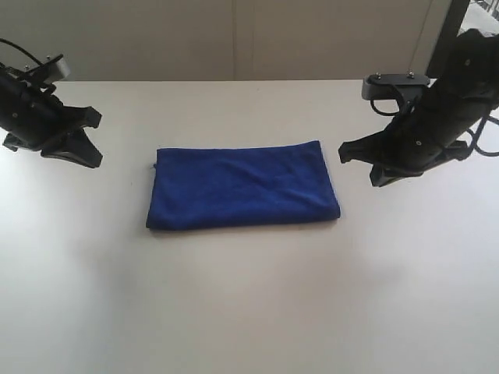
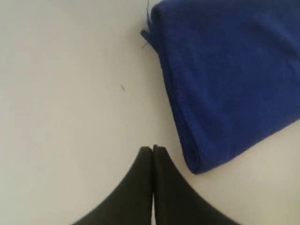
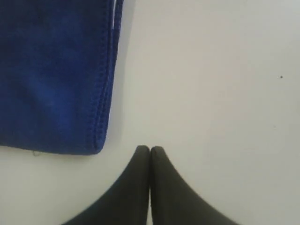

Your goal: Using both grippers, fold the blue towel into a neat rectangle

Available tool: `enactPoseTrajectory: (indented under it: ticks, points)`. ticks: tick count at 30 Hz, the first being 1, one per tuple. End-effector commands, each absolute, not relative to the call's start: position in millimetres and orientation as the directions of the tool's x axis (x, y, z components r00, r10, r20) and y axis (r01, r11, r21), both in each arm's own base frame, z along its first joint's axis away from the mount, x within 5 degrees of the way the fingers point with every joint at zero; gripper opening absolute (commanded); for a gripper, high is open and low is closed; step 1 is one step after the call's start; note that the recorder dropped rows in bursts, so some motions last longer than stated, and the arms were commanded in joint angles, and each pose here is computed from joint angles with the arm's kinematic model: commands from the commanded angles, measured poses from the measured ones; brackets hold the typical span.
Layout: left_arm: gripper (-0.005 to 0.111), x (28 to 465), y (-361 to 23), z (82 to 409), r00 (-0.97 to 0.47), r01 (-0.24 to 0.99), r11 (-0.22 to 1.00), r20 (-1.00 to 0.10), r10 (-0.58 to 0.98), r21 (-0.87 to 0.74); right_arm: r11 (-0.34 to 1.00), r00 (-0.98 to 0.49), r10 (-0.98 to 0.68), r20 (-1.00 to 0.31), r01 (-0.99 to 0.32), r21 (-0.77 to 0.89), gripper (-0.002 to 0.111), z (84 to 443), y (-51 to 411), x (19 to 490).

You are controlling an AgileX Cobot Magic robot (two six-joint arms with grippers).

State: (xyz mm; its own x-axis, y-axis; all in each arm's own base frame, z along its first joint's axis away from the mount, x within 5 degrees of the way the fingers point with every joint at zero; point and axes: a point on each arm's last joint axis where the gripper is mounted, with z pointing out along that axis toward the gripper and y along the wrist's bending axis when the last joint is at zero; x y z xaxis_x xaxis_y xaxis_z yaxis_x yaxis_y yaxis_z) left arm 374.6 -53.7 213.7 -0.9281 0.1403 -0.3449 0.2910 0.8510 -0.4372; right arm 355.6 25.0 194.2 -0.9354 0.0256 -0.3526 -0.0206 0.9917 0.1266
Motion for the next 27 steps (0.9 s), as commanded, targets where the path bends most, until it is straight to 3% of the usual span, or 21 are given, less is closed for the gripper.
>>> enactPoseTrajectory:
  ticks: [1, 10, 16, 27]
  points:
    - [0.0, 356, -63, 198, -0.94, 0.287, 0.853, -0.301, 0.163, -0.435, 0.993, -0.935, 0.016, -0.353, -0.028, 0.119, 0.0, 171, 33, 343]
    - [0.0, 342, -84, 172, -0.936, 0.287, 0.874, -0.307, 0.17, -0.391, 0.993, -0.939, 0.003, -0.344, -0.036, 0.108, 0.0, 133, 43, 351]
    - [0.0, 346, -95, 170, -0.927, 0.29, 0.875, -0.342, 0.156, -0.387, 0.993, -0.938, 0.006, -0.345, -0.035, 0.112, 0.0, 129, 44, 364]
    - [0.0, 352, -99, 132, -0.96, 0.216, 0.872, -0.258, 0.108, -0.439, 0.988, -0.934, -0.056, -0.352, -0.102, 0.112, 0.0, 130, 69, 362]
